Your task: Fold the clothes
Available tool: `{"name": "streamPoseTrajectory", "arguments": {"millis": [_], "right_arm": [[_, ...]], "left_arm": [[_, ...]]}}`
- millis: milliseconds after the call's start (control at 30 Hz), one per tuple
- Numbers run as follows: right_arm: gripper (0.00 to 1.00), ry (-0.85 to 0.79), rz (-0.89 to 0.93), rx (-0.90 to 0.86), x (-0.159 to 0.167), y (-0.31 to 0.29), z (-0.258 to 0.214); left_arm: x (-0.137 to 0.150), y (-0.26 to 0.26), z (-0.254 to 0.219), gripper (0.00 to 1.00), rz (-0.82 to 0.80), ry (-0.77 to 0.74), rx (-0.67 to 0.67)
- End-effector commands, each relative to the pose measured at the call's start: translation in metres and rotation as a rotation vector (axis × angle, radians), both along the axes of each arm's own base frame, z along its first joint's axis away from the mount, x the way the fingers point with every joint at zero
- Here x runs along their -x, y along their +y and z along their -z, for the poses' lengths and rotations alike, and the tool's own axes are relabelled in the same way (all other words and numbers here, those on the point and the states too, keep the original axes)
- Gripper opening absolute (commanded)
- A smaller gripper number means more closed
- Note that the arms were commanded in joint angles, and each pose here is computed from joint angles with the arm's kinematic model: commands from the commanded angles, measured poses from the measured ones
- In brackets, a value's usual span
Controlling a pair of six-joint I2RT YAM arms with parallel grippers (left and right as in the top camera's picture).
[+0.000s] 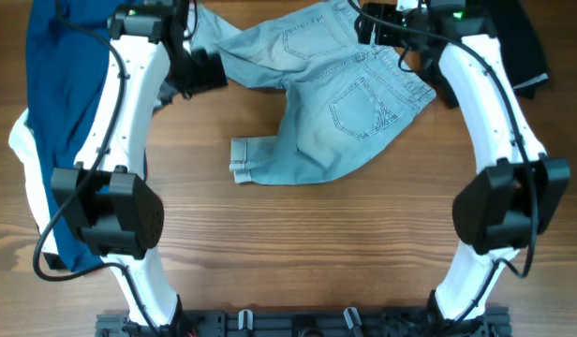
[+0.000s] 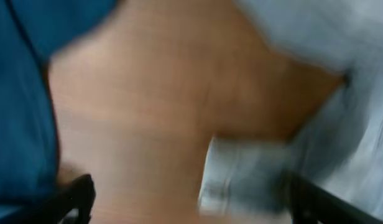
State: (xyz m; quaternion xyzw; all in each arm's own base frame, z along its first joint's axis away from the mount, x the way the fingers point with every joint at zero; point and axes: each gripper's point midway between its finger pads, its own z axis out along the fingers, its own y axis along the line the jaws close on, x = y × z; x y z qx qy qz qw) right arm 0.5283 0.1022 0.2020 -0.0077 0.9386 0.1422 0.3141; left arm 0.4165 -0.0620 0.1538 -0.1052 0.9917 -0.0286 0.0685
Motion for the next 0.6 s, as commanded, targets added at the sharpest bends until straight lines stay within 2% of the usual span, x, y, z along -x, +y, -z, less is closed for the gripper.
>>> {"name": "streamPoseTrajectory", "arguments": {"millis": [0,167,267,467,567], "right_arm": [[1.00,0.044,-0.053,-0.016,0.012,0.009,0.005],[1.00,0.055,-0.072,0.001,0.015,0.008,0.008],[1.00,0.059,-0.073,0.002,0.016,0.008,0.009],[1.00,0.052,-0.093,0.016,0.016,0.008,0.009],[1.00,0.050,-0.092,0.015,0.016,0.008,0.008]], "left_arm": [[0.042,-0.032,0.030,0.88,0.293,0.152,0.007],[0.086,-0.079,0.067,0.82,0.556,0.254,-0.012],[0.098,-0.100,0.079,0.82,0.649,0.254,-0.022],[0.099,-0.112,0.106,0.82,0.732,0.210,-0.074],[0.087,-0.108,0.115,0.82,0.732,0.156,-0.126]]}}
